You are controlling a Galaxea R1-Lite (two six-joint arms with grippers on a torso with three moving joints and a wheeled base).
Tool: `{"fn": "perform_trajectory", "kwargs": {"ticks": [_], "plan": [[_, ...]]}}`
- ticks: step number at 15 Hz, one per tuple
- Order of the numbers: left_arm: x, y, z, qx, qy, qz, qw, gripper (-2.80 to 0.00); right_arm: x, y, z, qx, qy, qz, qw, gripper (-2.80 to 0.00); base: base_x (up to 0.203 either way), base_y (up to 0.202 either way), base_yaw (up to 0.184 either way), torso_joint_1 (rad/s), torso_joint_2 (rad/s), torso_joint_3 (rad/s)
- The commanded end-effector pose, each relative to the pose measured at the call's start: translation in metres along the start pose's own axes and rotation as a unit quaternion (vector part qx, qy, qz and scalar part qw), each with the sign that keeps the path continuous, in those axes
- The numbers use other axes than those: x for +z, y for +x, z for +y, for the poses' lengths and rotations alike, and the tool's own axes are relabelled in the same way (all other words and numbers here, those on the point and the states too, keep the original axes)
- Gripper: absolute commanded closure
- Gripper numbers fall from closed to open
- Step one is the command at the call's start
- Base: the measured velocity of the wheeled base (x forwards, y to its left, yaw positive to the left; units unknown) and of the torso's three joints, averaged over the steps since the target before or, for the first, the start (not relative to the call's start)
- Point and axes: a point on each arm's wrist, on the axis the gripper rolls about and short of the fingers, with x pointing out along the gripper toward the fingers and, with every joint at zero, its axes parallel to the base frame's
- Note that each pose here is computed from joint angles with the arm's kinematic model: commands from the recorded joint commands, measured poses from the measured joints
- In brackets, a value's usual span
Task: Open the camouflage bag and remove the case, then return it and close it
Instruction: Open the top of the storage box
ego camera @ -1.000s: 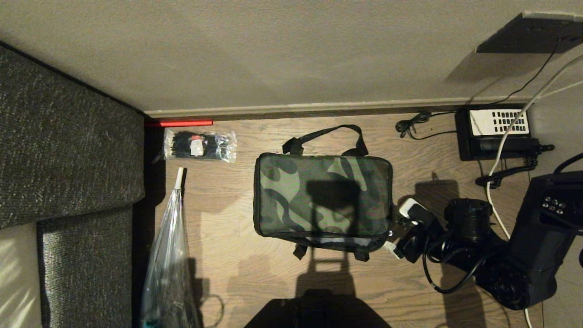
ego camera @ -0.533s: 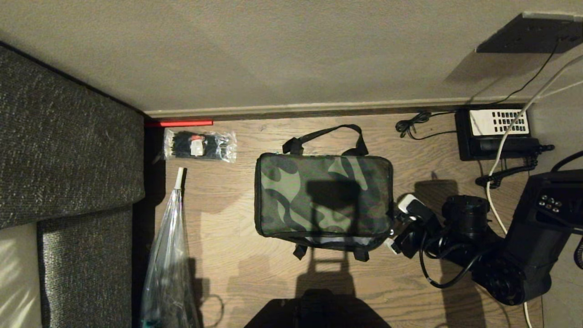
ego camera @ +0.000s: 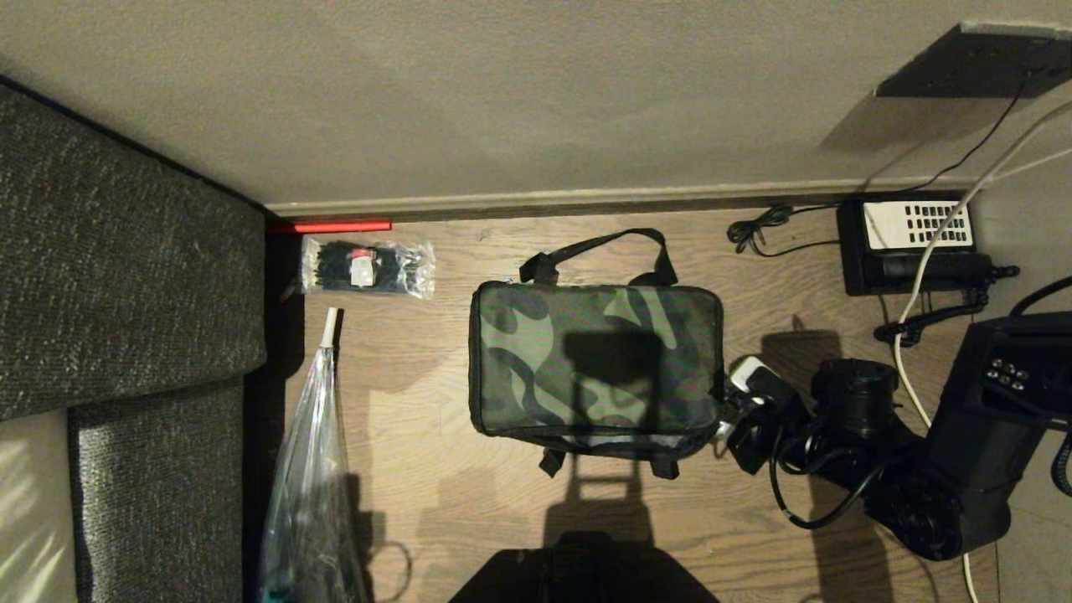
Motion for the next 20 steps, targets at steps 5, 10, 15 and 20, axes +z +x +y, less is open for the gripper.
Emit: {"fn": "perform_trajectory", "kwargs": {"ticks": [5,10,15,20], "plan": [[-0.001,0.0,0.0,0.001,0.0,0.003,1.0,0.0,0.003,-0.001,-0.001,-0.005,-0.004,-0.009,1.0,0.0,0.0,0.0,0.0,0.0,0.0,0.0],[-0.001,0.0,0.0,0.001,0.0,0.002,1.0,0.0,-0.003,-0.022,0.005,0.007,-0.005,0.015,1.0,0.0,0.0,0.0,0.0,0.0,0.0,0.0],[-0.001,0.0,0.0,0.001,0.0,0.001,1.0,0.0,0.0,-0.03,0.004,0.004,-0.015,0.015,1.0,0.0,0.0,0.0,0.0,0.0,0.0,0.0],[-0.001,0.0,0.0,0.001,0.0,0.0,1.0,0.0,0.006,-0.034,0.001,-0.003,-0.018,0.004,1.0,0.0,0.0,0.0,0.0,0.0,0.0,0.0]]}}
